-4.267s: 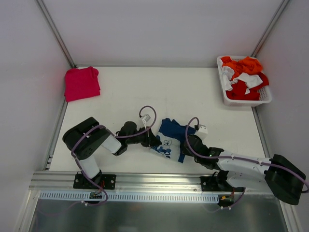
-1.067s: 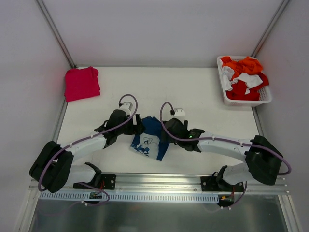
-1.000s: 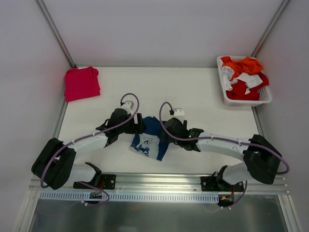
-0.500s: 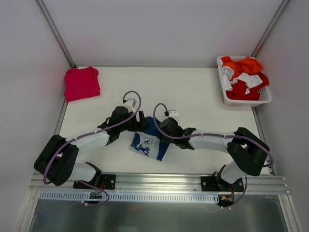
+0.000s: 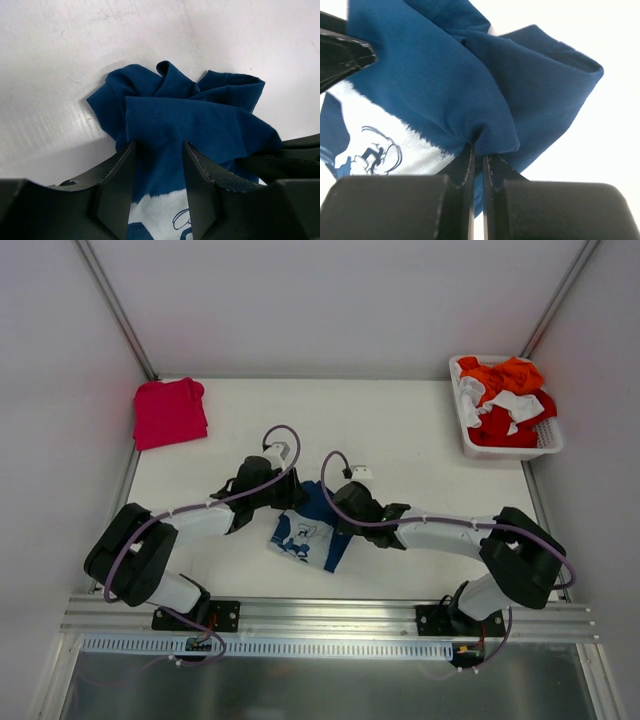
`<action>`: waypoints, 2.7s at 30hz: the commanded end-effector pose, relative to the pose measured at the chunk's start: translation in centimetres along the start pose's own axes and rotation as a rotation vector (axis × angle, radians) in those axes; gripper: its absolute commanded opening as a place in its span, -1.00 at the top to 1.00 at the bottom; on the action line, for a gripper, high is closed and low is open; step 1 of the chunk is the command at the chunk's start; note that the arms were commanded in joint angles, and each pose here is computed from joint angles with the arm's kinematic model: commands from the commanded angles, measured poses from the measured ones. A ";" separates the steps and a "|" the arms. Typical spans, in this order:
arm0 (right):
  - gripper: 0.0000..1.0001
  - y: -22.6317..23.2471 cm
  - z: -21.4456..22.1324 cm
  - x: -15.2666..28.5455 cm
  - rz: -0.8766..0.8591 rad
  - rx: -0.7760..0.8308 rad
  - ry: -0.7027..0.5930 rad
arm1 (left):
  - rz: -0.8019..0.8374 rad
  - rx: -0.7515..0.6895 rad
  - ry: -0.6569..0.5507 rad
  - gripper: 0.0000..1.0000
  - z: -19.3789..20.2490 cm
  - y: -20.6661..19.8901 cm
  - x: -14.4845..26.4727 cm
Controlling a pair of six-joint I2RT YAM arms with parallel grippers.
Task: Fold and stack the t-shirts
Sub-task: Smooth out wrinkles on the folded tshirt
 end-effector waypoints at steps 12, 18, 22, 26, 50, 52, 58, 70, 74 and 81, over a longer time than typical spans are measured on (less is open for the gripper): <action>0.99 -1.2 -2.2 3.9 0.046 -0.002 -0.120 | 0.116 -0.011 -0.114 0.24 -3.9 -1.3 -1.0; 0.99 -1.9 -2.4 4.9 0.065 -0.004 -0.144 | 0.150 -0.018 -0.138 0.26 -5.4 -1.9 -1.0; 0.99 -2.5 -2.5 5.7 0.076 -0.020 -0.167 | 0.188 -0.017 -0.136 0.26 -6.1 -2.2 -1.4; 0.99 -3.1 -2.5 6.8 0.109 -0.022 -0.192 | 0.228 -0.015 -0.130 0.28 -6.7 -2.7 -2.0; -0.57 -3.8 -3.5 2.8 0.383 0.010 -0.202 | 0.332 -0.097 -0.070 -0.48 -3.9 -7.8 -0.7; -0.65 -3.6 -4.1 3.3 0.380 0.023 -0.220 | 0.328 -0.093 -0.057 -0.51 -3.5 -7.6 -0.7; -0.57 -1.8 -5.6 6.6 0.251 0.027 -0.262 | 0.349 -0.084 -0.057 -0.51 -3.1 -7.9 -1.2; 0.99 -0.7 -3.7 5.1 0.149 0.039 -0.197 | 0.342 -0.090 -0.030 -0.18 -2.6 -8.2 -2.9; 0.99 -0.4 -2.8 3.0 0.163 0.048 -0.147 | 0.344 -0.092 -0.006 -0.16 -1.9 -8.0 -4.6; 0.99 -1.2 -2.4 -0.1 0.112 -0.034 -0.051 | 0.332 -0.068 0.002 -0.13 -2.0 -7.7 -7.1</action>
Point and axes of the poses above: each gripper's point midway between its finger pads, its own x axis back along the fingers, its own y axis along the line the jaws close on, z = x × y, the point moved 10 cm from there along x, back along the fingers, and after that the axes turned 15 degrees about -x, right-handed, at the moved point
